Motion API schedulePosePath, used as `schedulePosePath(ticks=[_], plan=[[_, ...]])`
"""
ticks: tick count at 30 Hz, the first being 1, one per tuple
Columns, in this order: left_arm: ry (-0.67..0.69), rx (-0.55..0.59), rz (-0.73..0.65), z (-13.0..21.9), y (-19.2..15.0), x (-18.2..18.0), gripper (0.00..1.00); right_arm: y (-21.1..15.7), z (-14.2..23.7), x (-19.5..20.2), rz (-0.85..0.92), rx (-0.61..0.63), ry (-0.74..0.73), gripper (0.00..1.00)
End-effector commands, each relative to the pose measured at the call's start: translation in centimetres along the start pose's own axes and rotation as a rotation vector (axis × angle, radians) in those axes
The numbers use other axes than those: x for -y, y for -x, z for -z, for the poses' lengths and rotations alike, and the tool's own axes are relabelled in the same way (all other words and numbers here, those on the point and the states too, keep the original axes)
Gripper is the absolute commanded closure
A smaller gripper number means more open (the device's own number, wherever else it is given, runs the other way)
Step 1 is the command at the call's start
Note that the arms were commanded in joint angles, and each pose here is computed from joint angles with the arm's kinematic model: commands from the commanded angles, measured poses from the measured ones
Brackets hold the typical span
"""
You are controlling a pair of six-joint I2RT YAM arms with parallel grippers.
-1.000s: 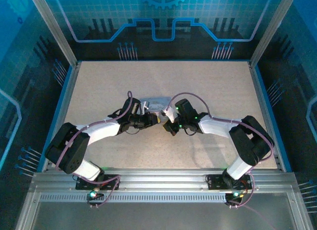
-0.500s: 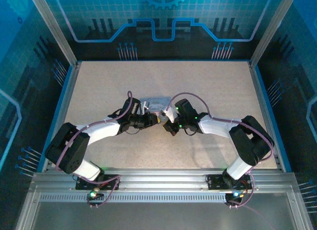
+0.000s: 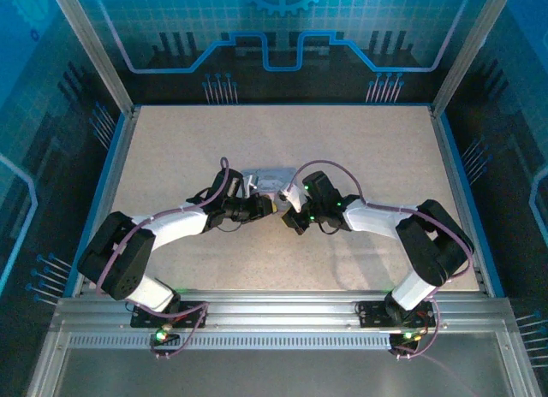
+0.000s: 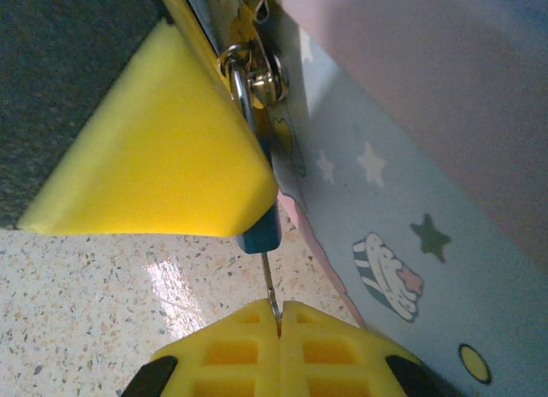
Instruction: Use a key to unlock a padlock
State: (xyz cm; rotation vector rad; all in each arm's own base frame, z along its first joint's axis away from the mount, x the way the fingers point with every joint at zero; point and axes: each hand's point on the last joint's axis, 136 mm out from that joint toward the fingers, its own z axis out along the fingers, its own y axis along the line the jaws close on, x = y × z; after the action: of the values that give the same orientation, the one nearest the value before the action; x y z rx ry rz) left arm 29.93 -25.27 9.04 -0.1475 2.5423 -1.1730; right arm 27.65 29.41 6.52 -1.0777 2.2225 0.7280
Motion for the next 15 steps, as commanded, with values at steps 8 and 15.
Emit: schedulePosePath(ticks=[8,15], plan=[[-0.055,0.028,-0.031,0.42,1.44,2.16,0.78,0.61,0.38,-1.04,0.032,0.038,0.029,1.0],[-0.056,0.025,-0.031,0.41,1.4,2.18,0.78,1.32,0.95,-1.14,0.052,0.075,0.019,1.0]])
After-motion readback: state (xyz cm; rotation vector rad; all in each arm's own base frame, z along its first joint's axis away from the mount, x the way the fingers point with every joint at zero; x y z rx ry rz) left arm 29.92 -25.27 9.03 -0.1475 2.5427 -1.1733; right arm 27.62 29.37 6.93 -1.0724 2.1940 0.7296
